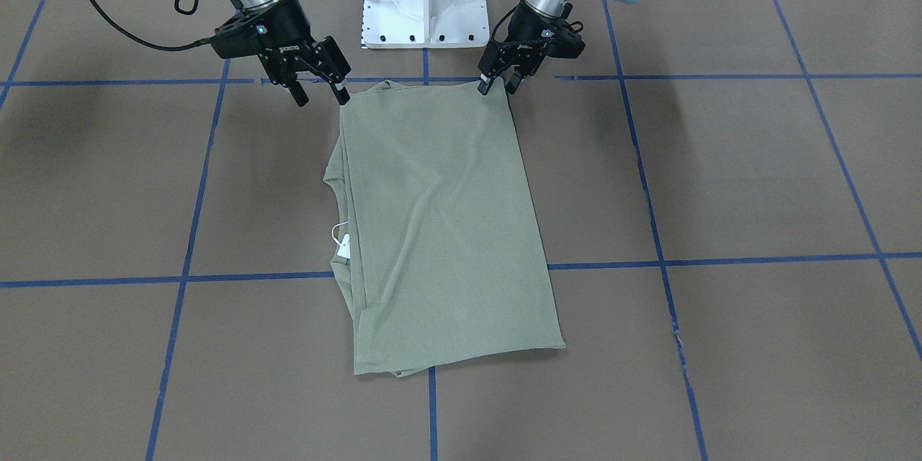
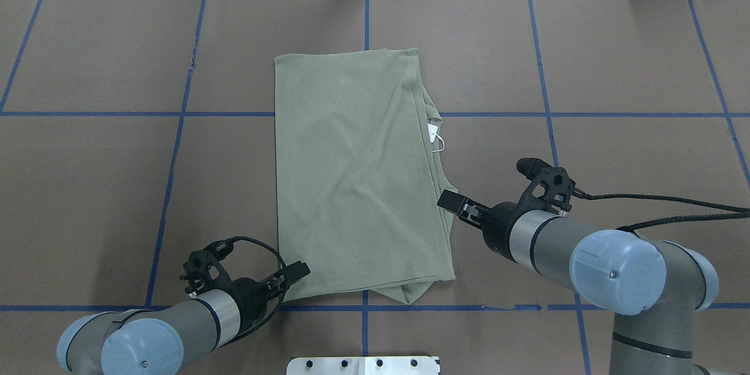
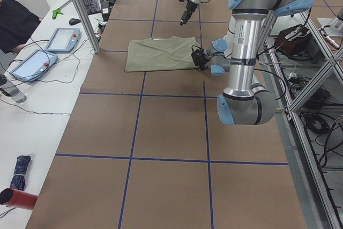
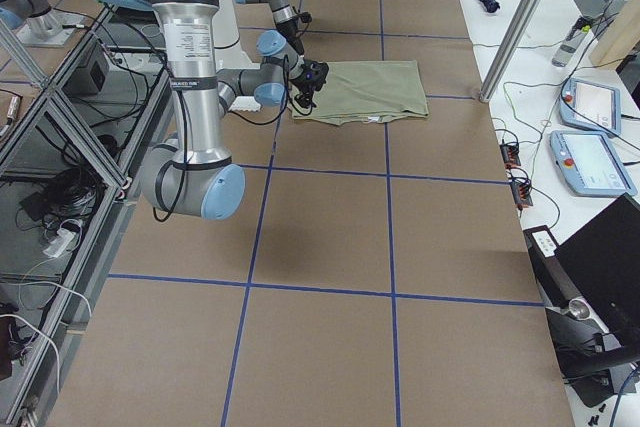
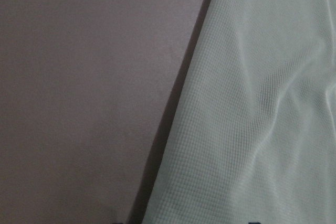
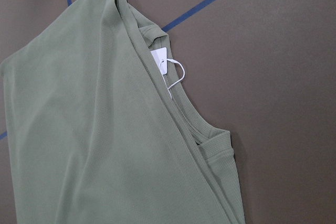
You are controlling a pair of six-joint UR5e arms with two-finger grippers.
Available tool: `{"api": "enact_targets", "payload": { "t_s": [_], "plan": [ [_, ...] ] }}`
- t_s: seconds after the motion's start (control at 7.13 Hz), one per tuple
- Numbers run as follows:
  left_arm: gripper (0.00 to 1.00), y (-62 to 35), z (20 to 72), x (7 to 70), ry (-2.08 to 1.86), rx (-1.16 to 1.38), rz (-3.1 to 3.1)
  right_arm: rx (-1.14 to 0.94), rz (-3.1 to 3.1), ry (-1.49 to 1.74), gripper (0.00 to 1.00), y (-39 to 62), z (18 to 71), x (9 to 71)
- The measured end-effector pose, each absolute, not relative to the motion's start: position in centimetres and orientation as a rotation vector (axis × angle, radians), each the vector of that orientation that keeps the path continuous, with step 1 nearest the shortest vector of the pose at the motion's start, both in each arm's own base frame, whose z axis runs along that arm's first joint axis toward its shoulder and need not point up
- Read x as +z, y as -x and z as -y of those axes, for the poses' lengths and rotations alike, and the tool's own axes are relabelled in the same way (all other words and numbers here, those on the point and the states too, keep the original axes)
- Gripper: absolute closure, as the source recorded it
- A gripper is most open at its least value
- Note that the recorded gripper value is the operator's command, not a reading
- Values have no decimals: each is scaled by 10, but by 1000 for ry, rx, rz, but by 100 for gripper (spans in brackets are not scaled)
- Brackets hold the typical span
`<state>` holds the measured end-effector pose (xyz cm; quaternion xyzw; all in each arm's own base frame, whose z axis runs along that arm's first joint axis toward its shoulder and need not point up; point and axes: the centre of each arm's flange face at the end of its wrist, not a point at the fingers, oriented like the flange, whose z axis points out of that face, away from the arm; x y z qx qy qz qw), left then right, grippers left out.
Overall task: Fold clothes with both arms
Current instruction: 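Lower both grippers to the shirt's corners nearest the robot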
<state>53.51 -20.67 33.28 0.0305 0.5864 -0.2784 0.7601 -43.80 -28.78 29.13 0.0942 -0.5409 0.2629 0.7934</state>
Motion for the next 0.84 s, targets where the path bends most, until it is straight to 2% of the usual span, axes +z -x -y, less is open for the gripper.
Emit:
{"api": "enact_targets", "payload": {
  "t_s": [0.42,0.56,0.7,0.84],
  "plan": [
    [18,-540,194,331,-51,-586,-1280,566,1164,-204,0,438,288,291],
    [39,-542,192,330,-47,-583,-1281,566,1165,-204,0,438,288,291],
    [76,-542,192,328,-50,-588,-1286,566,1164,-204,0,438,287,291],
    [81,-543,192,325,-50,-605,-1292,565,1164,-204,0,440,287,291]
  ]
}}
